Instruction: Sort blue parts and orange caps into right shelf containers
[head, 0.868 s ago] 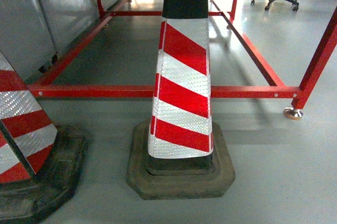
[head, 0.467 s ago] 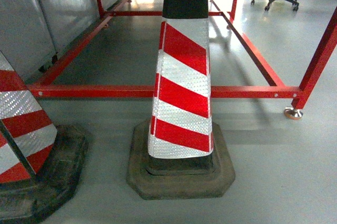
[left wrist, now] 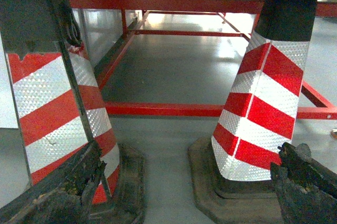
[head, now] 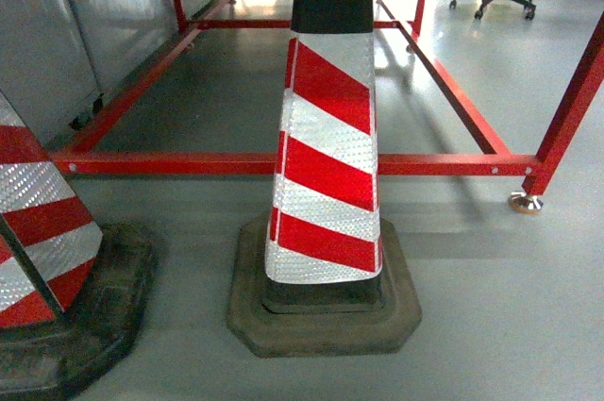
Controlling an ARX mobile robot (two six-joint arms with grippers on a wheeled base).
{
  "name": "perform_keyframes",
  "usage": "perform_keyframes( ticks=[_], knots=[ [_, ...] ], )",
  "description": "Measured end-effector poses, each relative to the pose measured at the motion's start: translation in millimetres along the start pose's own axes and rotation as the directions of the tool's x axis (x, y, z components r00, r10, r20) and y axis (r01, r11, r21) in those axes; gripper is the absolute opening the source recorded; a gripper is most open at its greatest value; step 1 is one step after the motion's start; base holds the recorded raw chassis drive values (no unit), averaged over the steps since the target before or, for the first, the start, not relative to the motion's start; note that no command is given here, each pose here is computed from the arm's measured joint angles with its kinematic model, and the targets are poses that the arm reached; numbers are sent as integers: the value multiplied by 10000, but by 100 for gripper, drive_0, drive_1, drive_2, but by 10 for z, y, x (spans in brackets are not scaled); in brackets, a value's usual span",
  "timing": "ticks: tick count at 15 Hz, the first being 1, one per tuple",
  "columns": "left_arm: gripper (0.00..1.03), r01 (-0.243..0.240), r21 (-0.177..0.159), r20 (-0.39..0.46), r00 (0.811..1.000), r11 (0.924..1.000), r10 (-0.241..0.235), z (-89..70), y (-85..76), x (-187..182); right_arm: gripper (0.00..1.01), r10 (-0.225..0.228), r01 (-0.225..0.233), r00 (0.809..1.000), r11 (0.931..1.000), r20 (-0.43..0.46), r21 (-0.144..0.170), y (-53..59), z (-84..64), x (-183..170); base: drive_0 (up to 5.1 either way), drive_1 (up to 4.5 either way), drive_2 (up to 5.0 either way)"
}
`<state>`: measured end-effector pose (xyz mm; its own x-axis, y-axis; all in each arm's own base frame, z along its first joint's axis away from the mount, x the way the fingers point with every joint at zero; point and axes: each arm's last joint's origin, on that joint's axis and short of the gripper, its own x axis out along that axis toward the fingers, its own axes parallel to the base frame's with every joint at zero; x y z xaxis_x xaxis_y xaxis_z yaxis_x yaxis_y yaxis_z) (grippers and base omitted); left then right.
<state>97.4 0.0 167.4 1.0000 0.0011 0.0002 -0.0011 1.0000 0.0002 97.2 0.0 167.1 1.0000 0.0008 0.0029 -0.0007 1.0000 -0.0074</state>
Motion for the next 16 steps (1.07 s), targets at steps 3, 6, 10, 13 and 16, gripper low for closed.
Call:
perform_keyframes(
  ticks=[3, 6, 10, 13, 16],
  knots=[
    [98, 0, 0, 0, 10000, 10000, 0, 0, 0, 0, 98, 0, 0, 10000, 10000, 4, 0, 0, 0, 0, 0, 0, 0],
    [98, 0, 0, 0, 10000, 10000, 0, 0, 0, 0, 98, 0, 0, 10000, 10000, 0, 0, 0, 0, 0, 0, 0, 0],
    [98, 0, 0, 0, 10000, 10000, 0, 0, 0, 0, 98, 0, 0, 10000, 10000, 0, 0, 0, 0, 0, 0, 0, 0],
    [98, 0, 0, -11, 10000, 10000, 0, -1, 0, 0, 98, 0, 0, 10000, 10000, -19, 0, 0, -2, 0, 0, 0, 0],
    [98, 11, -4, -34, 10000, 10000, -11, -3, 0, 0, 98, 0, 0, 10000, 10000, -19, 0, 0, -2, 0, 0, 0, 0]
  ],
)
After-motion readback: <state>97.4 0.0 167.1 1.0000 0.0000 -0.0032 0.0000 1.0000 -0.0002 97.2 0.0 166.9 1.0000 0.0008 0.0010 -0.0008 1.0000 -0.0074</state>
